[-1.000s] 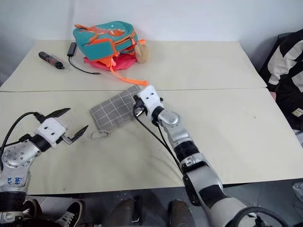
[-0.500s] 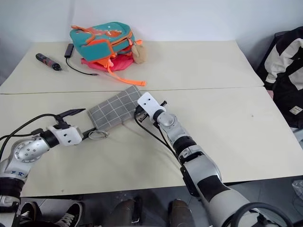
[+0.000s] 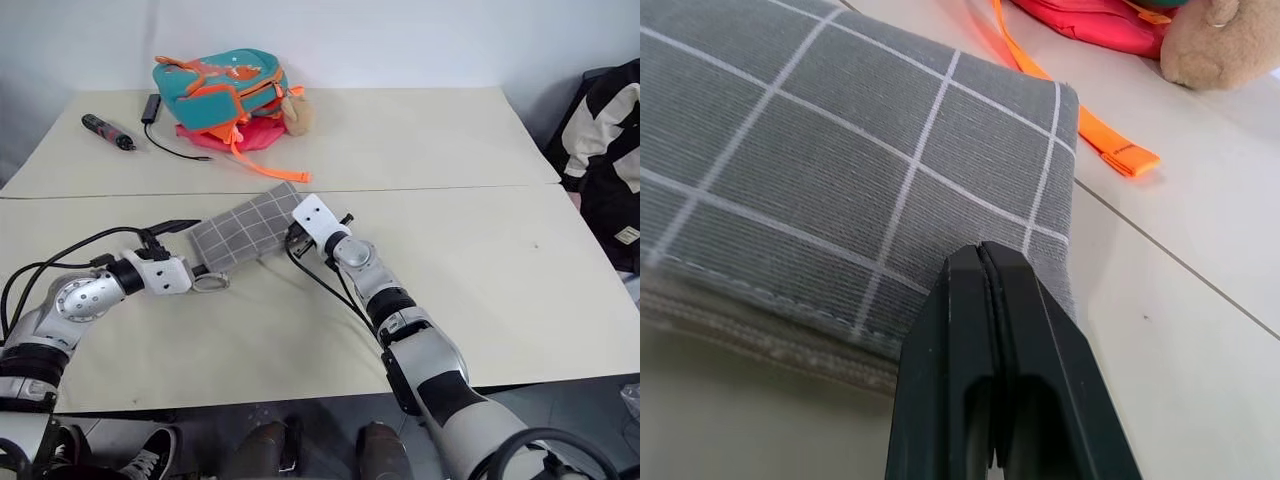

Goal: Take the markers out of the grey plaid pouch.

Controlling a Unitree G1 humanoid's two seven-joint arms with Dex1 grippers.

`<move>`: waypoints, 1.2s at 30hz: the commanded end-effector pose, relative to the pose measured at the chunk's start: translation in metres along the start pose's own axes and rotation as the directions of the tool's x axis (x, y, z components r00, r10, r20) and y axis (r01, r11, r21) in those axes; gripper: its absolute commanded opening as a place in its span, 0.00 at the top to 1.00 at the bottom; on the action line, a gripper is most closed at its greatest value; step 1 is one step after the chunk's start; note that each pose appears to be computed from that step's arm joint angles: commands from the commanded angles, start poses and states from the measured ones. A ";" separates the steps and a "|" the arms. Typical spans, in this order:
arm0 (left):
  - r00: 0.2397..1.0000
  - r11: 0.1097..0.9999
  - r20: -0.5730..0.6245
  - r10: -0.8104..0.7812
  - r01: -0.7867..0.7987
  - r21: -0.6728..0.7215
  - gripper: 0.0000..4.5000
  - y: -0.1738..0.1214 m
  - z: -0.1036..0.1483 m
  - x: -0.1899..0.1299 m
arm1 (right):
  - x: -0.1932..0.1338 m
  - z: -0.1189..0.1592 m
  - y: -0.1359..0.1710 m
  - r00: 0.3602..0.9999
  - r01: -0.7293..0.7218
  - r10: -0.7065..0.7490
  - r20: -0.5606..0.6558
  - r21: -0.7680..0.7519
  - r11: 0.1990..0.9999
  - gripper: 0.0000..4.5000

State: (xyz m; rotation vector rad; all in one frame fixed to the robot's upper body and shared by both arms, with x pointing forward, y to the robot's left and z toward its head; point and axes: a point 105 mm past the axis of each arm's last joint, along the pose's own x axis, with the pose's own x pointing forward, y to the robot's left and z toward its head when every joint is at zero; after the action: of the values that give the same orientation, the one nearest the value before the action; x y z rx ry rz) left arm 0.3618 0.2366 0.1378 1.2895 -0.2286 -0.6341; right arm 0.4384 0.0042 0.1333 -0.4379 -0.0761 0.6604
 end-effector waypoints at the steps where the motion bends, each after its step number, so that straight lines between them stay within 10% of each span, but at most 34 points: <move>1: 0.993 0.992 0.003 -0.116 0.116 -0.052 0.19 -0.032 0.000 0.007 | 0.000 0.007 -0.002 0.999 -0.001 0.001 0.036 0.010 1.000 1.00; 12: 0.987 0.984 0.049 -0.152 0.156 -0.085 1.00 -0.043 0.008 0.010 | -0.003 0.010 0.001 0.998 -0.023 0.022 0.061 0.017 1.000 1.00; 18: 0.988 0.983 0.061 -0.142 0.148 -0.109 1.00 -0.040 0.010 0.009 | -0.005 0.017 -0.002 0.994 -0.045 0.038 0.102 0.061 0.997 1.00; 29: 0.995 0.989 0.083 -0.059 0.070 -0.132 1.00 -0.036 0.044 0.024 | -0.076 0.059 0.008 0.902 -0.353 0.304 0.308 0.117 0.928 0.17; 36: 0.994 0.988 0.101 -0.040 0.054 -0.146 1.00 -0.037 0.073 0.039 | -0.119 0.074 0.053 0.811 -0.497 0.458 0.363 0.016 0.868 0.17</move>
State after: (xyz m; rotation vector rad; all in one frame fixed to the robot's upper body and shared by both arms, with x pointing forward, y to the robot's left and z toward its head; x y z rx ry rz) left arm 0.3510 0.1614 0.1288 1.1126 -0.2523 -0.6915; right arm 0.3098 -0.0078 0.1763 -0.1855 -0.2015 1.2052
